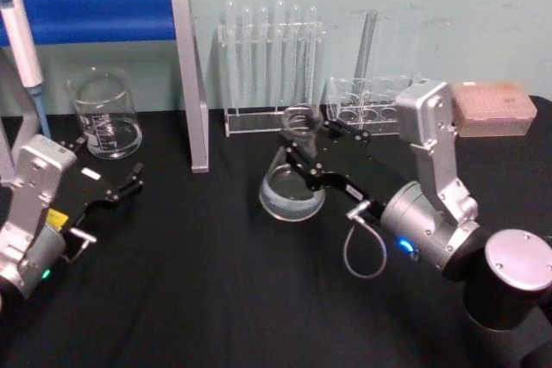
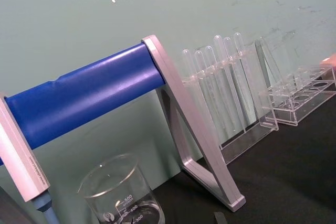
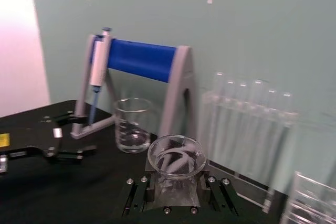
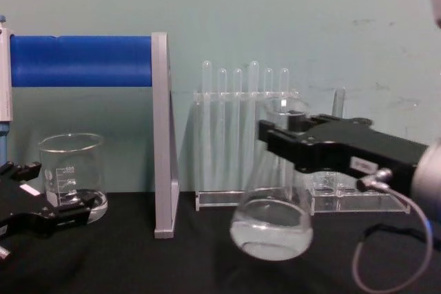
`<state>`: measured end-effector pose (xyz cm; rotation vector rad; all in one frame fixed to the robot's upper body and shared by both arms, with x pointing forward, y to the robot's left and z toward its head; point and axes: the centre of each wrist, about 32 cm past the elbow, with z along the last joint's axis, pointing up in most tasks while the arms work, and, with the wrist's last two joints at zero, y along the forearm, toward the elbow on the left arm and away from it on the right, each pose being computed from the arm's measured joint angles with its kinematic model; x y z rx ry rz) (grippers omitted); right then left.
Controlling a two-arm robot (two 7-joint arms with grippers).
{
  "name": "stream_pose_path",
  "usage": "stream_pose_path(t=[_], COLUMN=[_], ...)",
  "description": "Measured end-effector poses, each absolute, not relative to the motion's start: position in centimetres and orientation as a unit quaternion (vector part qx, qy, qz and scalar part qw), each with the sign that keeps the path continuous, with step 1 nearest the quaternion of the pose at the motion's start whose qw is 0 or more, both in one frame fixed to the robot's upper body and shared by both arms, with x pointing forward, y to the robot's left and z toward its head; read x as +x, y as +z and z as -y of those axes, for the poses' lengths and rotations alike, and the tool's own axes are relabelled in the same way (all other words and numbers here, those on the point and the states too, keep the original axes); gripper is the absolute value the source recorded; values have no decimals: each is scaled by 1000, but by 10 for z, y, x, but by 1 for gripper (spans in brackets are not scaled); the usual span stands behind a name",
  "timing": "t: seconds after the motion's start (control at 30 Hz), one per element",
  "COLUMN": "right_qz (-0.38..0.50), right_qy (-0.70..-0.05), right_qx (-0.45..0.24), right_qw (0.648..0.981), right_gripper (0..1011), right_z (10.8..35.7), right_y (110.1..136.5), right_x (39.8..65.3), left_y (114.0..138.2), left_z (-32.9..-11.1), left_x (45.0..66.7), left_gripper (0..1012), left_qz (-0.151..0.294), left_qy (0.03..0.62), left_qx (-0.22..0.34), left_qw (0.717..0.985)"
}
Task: Grasp the erlenmeyer flask with one hand, shake it three times, then place it back.
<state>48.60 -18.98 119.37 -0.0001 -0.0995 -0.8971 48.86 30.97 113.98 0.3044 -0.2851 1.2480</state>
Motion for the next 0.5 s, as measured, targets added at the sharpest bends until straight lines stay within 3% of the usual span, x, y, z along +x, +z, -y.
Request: stream_pose_path(t=[0.27, 0.5], right_qz=[48, 51], right_qy=[-410, -447], right_qx=[0, 1], right_qw=[911, 893], right_gripper=[456, 456], right_z=[183, 196], right_y=[1193, 1193], right_x=[489, 483], left_y=[1140, 1140], left_z=[-310, -310], left_x=[489, 489], left_gripper=[1001, 1001], left_qz=[132, 132], left_qy=[580, 580], left_qx=[141, 141], left_qw=[791, 791])
